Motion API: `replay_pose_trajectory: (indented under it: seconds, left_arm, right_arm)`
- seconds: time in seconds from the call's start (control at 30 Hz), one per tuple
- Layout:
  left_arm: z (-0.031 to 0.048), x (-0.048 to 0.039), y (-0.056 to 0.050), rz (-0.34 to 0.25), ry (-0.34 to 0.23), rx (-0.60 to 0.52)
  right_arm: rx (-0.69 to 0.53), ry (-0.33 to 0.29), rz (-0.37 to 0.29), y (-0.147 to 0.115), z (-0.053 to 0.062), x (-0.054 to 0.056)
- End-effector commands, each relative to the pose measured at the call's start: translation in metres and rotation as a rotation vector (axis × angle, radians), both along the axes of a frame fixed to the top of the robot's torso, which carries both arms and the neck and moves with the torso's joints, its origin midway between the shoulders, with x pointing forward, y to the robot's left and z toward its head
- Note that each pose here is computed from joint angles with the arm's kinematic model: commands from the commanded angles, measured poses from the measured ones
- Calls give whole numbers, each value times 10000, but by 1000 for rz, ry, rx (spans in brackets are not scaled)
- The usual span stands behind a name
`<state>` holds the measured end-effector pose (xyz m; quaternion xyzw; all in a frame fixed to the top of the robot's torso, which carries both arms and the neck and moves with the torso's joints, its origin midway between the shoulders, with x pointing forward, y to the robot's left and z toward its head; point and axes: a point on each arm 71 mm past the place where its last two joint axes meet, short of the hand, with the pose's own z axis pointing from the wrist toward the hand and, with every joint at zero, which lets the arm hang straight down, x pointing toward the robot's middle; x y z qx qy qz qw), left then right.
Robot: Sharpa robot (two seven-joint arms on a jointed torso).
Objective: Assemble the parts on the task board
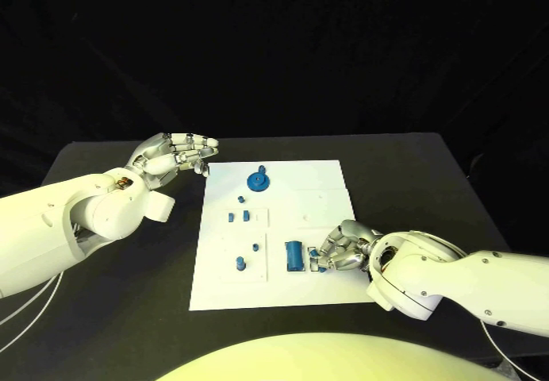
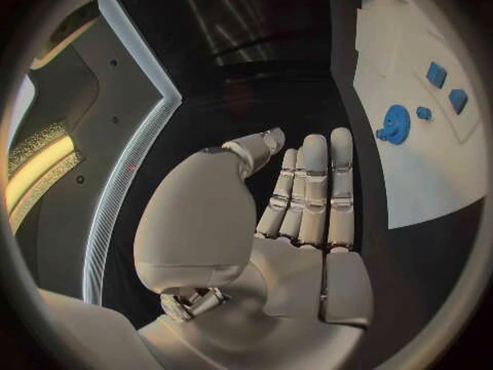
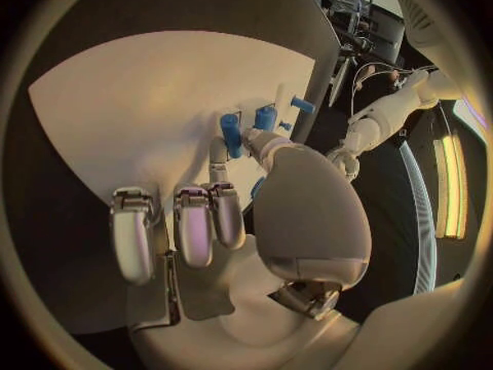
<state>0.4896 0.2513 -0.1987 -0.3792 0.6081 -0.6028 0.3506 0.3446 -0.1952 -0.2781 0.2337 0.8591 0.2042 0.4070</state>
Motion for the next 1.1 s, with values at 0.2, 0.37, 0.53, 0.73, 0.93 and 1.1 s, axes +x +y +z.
replay_pose_trajectory:
  seconds: [0.2,0.37,0.53,0.73,0.93,1.1]
  left_arm:
    - [6,-12,-21,-17,2,-13]
    - [6,-13,-20,-17,3,-13]
    - [6,-14,-20,-18,3,-13]
    - [5,-14,-17,-17,3,-13]
    - [4,-11,-20,-18,3,-13]
    - [2,-8,-20,-17,3,-13]
  right_arm:
    - [-40,-30,22,17,5,8]
    - [-39,-41,20,27,11,13]
    - [-36,-45,25,48,15,12]
    - [-41,-38,36,59,9,11]
    - [-47,-29,47,62,2,10]
    - [-49,-25,55,64,-1,7]
